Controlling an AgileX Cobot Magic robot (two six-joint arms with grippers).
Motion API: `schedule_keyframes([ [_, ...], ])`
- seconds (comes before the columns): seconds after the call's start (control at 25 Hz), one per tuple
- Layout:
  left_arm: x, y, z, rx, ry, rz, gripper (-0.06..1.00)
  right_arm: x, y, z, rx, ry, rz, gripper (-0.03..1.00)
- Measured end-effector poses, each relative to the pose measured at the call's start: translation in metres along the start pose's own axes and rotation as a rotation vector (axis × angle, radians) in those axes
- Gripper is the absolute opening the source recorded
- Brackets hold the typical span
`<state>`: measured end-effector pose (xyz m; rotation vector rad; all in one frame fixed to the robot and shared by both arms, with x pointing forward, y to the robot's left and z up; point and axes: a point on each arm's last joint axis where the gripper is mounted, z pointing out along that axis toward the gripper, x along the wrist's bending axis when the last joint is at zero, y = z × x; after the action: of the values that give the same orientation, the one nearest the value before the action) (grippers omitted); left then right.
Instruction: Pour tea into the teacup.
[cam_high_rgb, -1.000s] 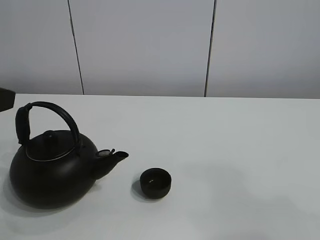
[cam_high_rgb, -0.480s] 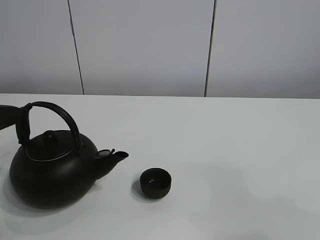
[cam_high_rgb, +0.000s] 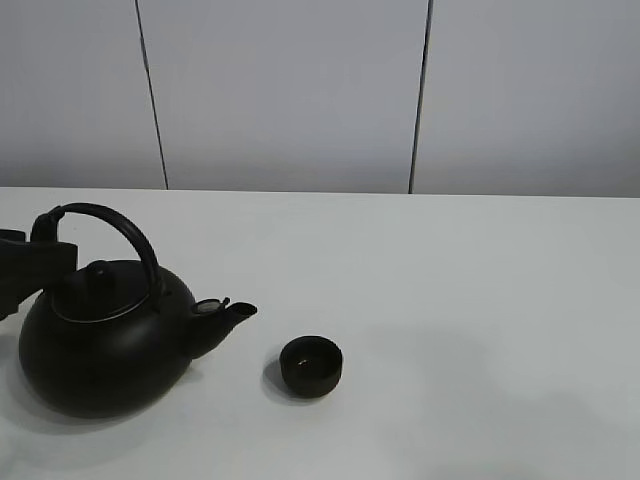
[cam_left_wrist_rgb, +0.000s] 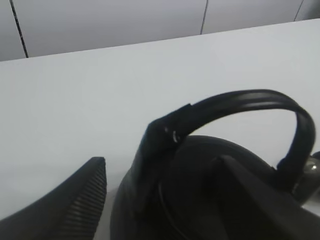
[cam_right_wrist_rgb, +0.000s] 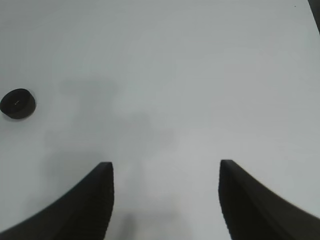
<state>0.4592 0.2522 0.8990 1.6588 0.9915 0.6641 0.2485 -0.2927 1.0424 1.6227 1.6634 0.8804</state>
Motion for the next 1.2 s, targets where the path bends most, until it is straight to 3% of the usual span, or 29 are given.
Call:
schedule_keyframes([
  [0.32,0.012,0.008,0.016,-0.04,0.025,0.016,0.45,0.0,0.0,0.0,0.0,0.0,0.0,0.42],
  [0.64,0.011,0.008,0.018,-0.031,0.008,0.032,0.3,0.0,0.0,0.0,-0.001,0.0,0.0,0.42],
  [0.76,0.011,0.008,0.018,-0.028,0.002,0.049,0.17,0.0,0.0,0.0,-0.001,0.0,0.0,0.42],
  [1.2,0.012,0.01,0.018,-0.024,0.02,0.056,0.17,0.0,0.0,0.0,-0.001,0.0,0.0,0.42],
])
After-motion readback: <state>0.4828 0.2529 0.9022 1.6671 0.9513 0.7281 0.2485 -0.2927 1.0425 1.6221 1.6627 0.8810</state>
